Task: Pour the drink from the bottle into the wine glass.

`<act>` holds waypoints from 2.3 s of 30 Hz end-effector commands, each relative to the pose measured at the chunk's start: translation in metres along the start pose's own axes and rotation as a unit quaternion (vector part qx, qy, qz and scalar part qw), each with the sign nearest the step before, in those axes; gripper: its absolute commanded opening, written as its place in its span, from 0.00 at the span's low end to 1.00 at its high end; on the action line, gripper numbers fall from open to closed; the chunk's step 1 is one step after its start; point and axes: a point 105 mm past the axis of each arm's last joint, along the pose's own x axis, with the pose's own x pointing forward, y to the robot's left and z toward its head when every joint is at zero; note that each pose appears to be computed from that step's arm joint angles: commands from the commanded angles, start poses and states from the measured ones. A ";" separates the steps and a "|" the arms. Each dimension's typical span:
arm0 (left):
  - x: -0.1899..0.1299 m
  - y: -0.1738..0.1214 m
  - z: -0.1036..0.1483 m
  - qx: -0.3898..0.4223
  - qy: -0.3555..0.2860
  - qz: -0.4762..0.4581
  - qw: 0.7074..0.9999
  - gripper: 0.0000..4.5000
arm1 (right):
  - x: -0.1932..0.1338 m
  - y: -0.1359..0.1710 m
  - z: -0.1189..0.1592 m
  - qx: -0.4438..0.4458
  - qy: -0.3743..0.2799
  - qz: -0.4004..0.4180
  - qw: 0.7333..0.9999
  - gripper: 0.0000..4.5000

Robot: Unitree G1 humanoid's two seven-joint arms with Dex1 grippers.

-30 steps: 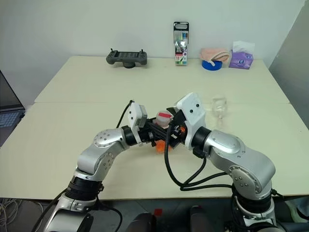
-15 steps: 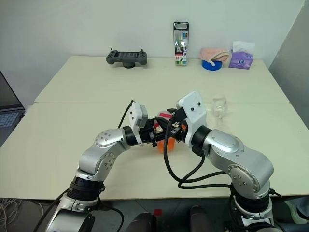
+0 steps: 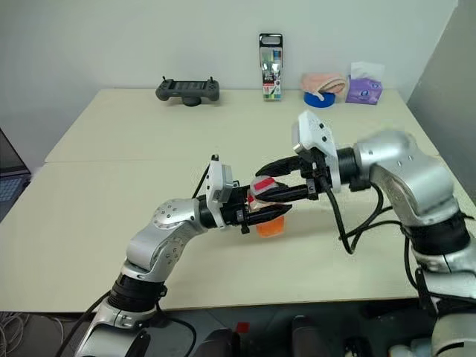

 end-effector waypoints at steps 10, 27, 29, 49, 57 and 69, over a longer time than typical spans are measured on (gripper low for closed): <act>-0.008 0.007 0.028 0.014 -0.038 0.024 0.999 0.48 | -0.012 -0.010 -0.015 -0.023 0.026 0.062 0.997 0.47; -0.001 0.018 0.028 0.028 -0.055 0.039 0.997 0.48 | -0.025 0.011 0.016 -0.007 -0.076 -0.141 0.987 0.94; 0.000 0.020 0.026 0.026 -0.056 0.041 0.997 0.48 | -0.015 0.013 0.022 0.010 -0.098 -0.201 0.975 0.94; 0.004 0.024 0.024 0.018 -0.061 0.043 0.997 0.48 | 0.014 0.010 0.014 0.116 -0.086 -0.420 0.896 0.94; 0.004 0.025 0.022 0.016 -0.060 0.046 0.997 0.48 | 0.014 0.009 0.011 0.121 -0.075 -0.433 0.890 0.90; 0.003 0.023 0.021 0.015 -0.052 0.041 0.998 0.48 | 0.008 0.014 0.004 0.097 -0.061 -0.362 0.925 0.41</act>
